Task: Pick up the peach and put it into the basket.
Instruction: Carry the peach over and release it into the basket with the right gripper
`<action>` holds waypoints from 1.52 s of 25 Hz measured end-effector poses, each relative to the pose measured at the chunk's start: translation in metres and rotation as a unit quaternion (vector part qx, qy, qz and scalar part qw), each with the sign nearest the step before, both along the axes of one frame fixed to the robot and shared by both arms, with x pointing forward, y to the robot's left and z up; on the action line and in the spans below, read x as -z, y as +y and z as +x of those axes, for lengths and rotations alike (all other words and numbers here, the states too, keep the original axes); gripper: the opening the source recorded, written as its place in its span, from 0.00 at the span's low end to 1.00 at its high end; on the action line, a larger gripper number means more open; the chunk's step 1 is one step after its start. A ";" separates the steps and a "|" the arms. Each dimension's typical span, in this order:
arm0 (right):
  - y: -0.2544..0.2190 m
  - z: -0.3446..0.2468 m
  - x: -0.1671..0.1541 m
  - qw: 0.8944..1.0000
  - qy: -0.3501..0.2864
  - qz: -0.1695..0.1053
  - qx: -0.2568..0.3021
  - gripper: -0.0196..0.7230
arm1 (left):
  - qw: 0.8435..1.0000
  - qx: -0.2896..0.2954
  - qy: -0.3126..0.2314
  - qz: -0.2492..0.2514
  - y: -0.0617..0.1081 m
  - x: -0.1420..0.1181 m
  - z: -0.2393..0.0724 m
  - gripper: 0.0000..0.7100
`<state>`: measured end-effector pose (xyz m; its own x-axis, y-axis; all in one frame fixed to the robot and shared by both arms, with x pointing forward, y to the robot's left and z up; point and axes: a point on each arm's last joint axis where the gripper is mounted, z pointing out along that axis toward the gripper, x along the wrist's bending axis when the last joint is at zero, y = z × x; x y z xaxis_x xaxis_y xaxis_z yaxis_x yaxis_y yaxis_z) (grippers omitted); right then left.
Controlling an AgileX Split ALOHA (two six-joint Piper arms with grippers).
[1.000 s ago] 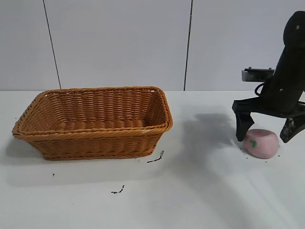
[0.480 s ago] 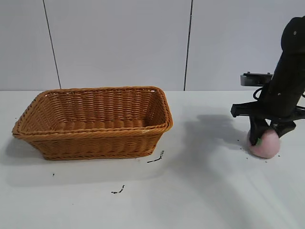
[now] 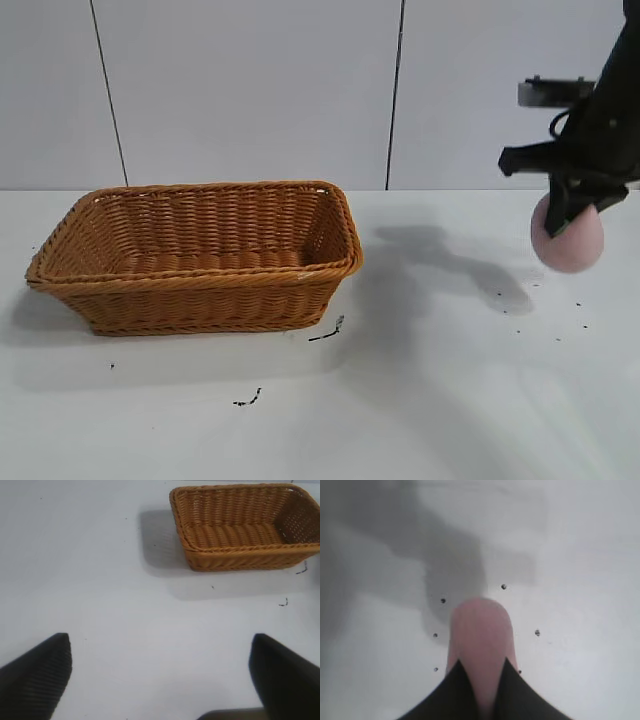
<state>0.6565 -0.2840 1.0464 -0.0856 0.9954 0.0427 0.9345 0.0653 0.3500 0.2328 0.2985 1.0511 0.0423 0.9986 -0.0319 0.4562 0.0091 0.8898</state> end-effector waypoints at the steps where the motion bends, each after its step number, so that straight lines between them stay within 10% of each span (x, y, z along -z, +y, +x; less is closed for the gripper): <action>1: 0.001 0.003 -0.008 1.000 -0.008 0.004 0.000 0.02 | 1.000 0.000 0.000 0.000 0.000 0.000 0.000 0.98; 17: 0.175 -0.001 -0.042 0.978 -0.082 0.032 -0.191 0.02 | 1.000 0.000 0.000 0.000 0.000 0.000 0.000 0.98; 26: 0.289 -0.015 0.037 0.949 -0.110 0.031 -0.294 0.02 | 1.000 0.000 0.000 0.000 0.000 0.000 0.000 0.98; 34: 0.301 -0.003 0.106 0.947 -0.087 -0.003 -0.308 0.02 | 1.000 0.000 0.000 0.000 0.000 0.000 0.000 0.98; 38: 0.302 -0.003 0.113 0.948 -0.084 -0.003 -0.308 0.27 | 1.000 0.000 0.000 0.000 0.000 0.000 0.000 0.98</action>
